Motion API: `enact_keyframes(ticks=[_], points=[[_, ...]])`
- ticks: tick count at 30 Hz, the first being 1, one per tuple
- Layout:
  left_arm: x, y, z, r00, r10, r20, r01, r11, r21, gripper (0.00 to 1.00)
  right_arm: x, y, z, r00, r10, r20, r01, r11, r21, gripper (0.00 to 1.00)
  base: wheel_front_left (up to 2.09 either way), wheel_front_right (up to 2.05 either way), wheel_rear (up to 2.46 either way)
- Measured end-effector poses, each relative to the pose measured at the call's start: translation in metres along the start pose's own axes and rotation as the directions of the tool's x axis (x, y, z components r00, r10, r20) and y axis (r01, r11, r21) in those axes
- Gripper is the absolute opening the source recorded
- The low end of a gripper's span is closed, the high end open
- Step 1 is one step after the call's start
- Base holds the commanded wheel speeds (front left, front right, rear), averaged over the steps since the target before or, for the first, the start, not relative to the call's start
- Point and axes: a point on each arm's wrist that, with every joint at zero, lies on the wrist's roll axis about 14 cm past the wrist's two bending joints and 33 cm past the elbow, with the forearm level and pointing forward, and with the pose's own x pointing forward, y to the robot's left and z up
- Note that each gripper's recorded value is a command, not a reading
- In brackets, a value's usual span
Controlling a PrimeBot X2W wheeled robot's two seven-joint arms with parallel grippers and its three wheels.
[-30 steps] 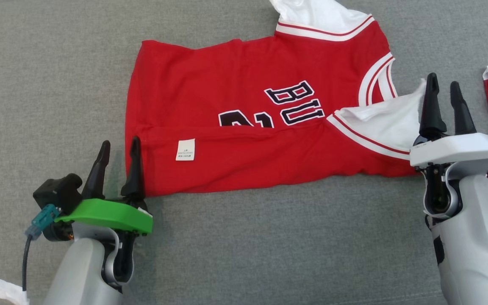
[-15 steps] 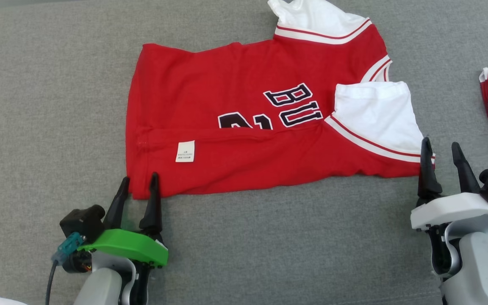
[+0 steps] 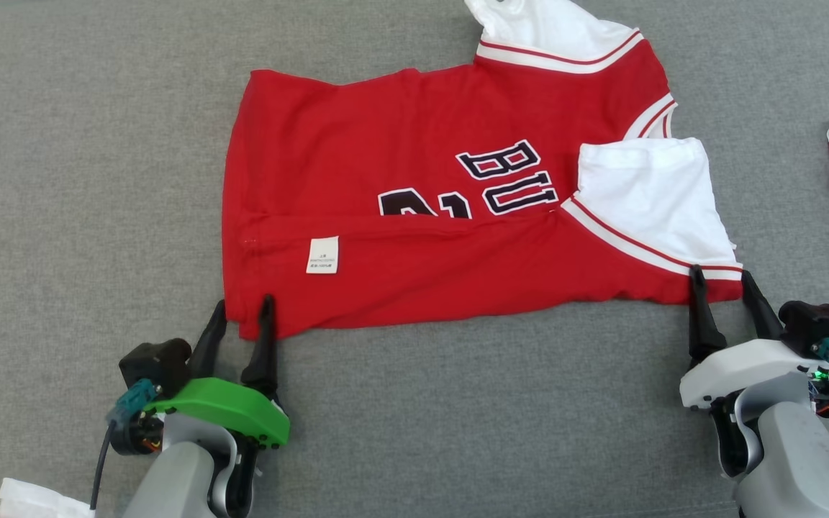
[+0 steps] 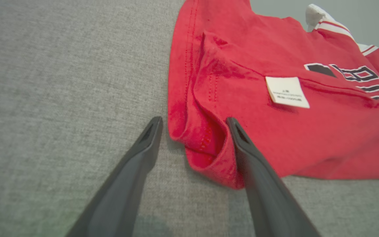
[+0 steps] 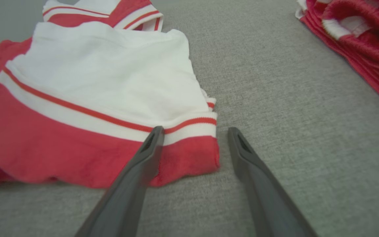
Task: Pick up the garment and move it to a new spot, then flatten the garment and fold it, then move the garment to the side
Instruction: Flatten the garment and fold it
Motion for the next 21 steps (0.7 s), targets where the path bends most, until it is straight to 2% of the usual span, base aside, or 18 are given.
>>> enact_keyframes(ticks=[7,15,18,21], points=[[-0.001,-0.006,-0.004,0.999,-0.026,-0.026,0.025,0.999,-0.032,0.0,0.002,0.006,0.005,1.0,0.011,0.009,-0.011,1.0,0.008,0.0,0.0,0.0,0.0],[-0.006,-0.011,0.064,0.984,-0.033,0.178,0.039,0.999,-0.03,0.0,0.002,0.02,0.065,0.983,0.056,0.177,-0.057,0.998,0.0,0.0,0.0,0.0,0.0],[-0.018,-0.012,0.068,0.979,-0.027,0.2,0.034,0.999,-0.027,0.0,-0.005,0.022,0.08,0.973,0.077,0.215,-0.076,0.997,-0.014,0.0,0.0,0.0,0.0],[-0.034,-0.014,0.064,0.978,-0.021,0.207,0.028,0.999,-0.027,0.0,-0.021,0.015,0.08,0.973,0.073,0.22,-0.073,0.997,-0.01,0.0,0.0,0.0,0.0]])
